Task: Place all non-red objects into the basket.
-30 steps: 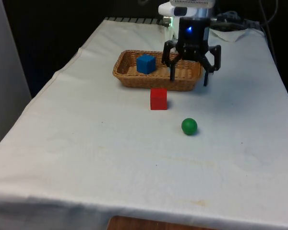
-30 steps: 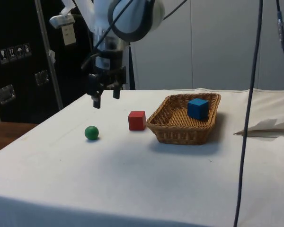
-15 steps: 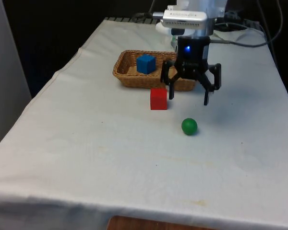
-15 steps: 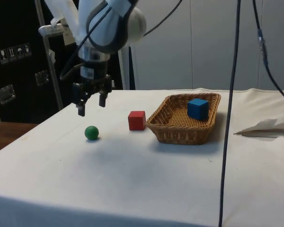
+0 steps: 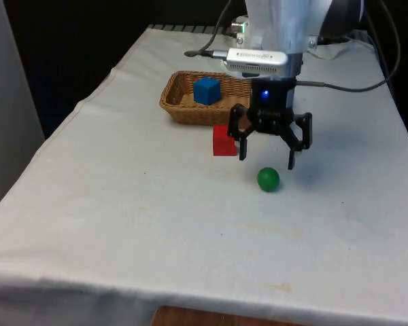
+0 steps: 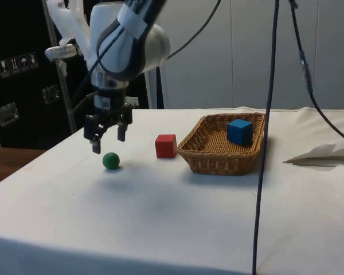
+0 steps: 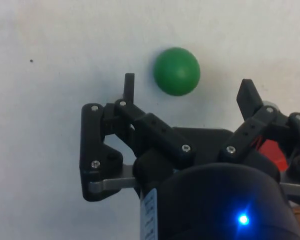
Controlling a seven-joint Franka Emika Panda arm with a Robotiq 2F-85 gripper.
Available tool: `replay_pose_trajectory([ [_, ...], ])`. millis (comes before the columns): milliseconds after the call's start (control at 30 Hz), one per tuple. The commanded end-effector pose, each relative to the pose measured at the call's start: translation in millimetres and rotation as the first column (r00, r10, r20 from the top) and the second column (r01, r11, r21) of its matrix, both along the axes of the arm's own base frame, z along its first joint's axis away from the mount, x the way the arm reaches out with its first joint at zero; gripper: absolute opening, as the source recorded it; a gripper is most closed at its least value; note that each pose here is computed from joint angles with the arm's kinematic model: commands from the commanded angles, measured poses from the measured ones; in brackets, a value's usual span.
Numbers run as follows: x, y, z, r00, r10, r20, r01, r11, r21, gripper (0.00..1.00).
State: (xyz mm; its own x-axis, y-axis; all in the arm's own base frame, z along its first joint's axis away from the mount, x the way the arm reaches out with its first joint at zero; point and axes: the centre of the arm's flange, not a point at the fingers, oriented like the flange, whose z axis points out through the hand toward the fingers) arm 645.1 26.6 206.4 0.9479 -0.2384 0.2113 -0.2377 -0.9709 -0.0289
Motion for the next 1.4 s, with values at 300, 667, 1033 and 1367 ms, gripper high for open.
replay_pose_trajectory([
  [300,0.7,10.0,-22.8,0.9997,0.011,-0.02,-0.011,0.9999,0.007,1.0],
  [667,10.4,11.3,-36.0,0.9996,0.015,-0.025,-0.015,0.9999,0.0,1.0],
  [1033,11.6,11.1,-36.4,0.9996,0.016,-0.024,-0.016,0.9999,-0.004,0.25],
  [1367,11.9,10.6,-36.6,0.9996,0.017,-0.024,-0.017,0.9998,-0.005,0.0],
])
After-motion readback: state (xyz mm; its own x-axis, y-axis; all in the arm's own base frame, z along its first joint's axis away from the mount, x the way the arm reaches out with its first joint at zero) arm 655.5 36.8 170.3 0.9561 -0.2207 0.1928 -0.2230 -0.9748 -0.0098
